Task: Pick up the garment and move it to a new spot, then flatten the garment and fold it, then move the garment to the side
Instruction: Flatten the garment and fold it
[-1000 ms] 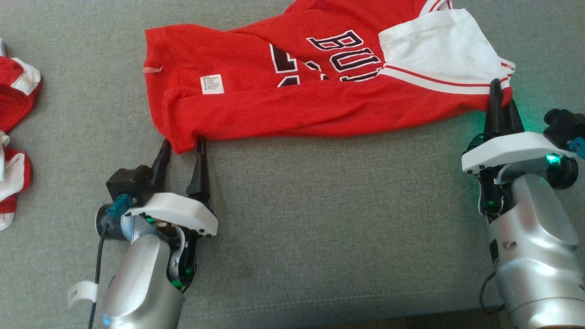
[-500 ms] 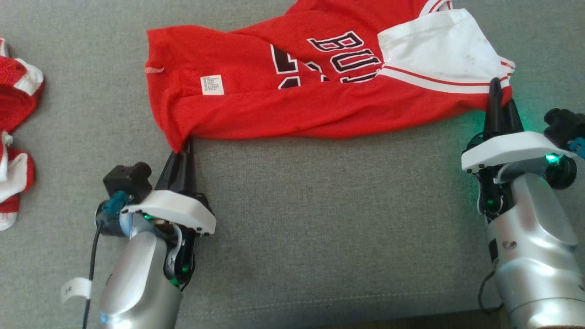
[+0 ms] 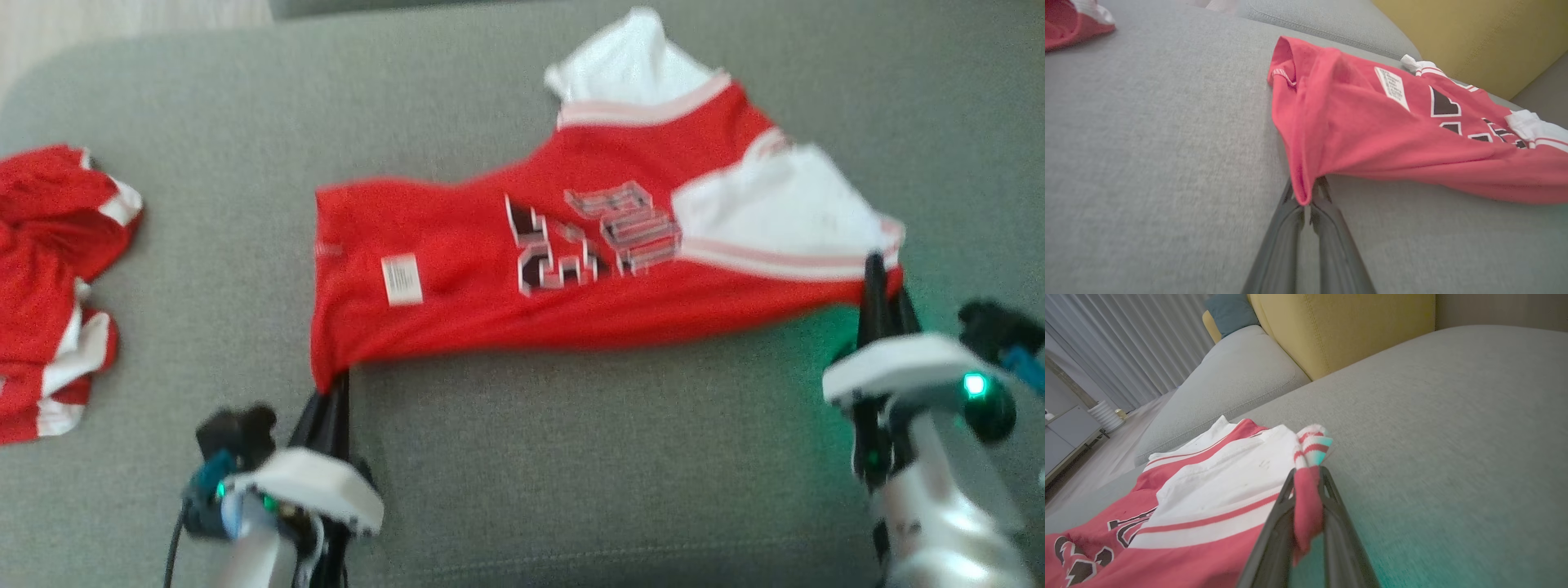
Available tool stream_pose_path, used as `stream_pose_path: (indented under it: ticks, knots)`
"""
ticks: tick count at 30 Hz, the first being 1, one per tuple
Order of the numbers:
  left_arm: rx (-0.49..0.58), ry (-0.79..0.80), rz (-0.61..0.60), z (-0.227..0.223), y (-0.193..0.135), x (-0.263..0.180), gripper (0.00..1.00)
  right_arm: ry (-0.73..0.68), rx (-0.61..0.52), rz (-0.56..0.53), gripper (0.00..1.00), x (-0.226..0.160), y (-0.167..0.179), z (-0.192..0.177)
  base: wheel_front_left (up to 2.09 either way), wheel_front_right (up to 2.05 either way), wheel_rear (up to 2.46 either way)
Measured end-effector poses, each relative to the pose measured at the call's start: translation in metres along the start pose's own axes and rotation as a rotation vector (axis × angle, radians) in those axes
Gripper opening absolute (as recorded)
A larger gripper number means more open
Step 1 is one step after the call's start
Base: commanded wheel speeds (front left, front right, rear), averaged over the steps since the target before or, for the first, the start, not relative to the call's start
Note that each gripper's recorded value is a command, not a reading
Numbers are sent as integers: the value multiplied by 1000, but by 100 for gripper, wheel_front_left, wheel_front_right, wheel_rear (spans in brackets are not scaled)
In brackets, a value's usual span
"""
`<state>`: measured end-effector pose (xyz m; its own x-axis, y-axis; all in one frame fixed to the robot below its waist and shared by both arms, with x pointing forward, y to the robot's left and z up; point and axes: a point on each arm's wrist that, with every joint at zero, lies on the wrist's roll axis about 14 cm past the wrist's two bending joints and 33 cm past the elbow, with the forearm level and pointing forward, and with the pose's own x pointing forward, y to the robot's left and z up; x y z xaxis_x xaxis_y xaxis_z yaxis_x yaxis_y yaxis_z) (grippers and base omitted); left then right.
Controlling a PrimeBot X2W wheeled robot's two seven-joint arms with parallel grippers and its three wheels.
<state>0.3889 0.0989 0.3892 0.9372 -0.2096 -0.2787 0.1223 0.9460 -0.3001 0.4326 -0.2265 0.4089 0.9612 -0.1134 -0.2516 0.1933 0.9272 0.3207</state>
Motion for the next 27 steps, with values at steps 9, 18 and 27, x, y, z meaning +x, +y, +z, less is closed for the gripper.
stream_pose_path:
  ticks: [9, 18, 27]
  knots:
    - [-22, 56, 11, -23, -1, -32, 100, 76, 31, -32, 90, -33, -13, -32, 0, 0, 0]
    - [-12, -8, -12, 0, -7, -8, 100, 17, -11, 5, 100, -5, 0, -12, 0, 0, 0]
    - [32, -103, -44, 42, -15, 32, 100, -30, -44, 60, 100, 17, 21, 8, 0, 0, 0]
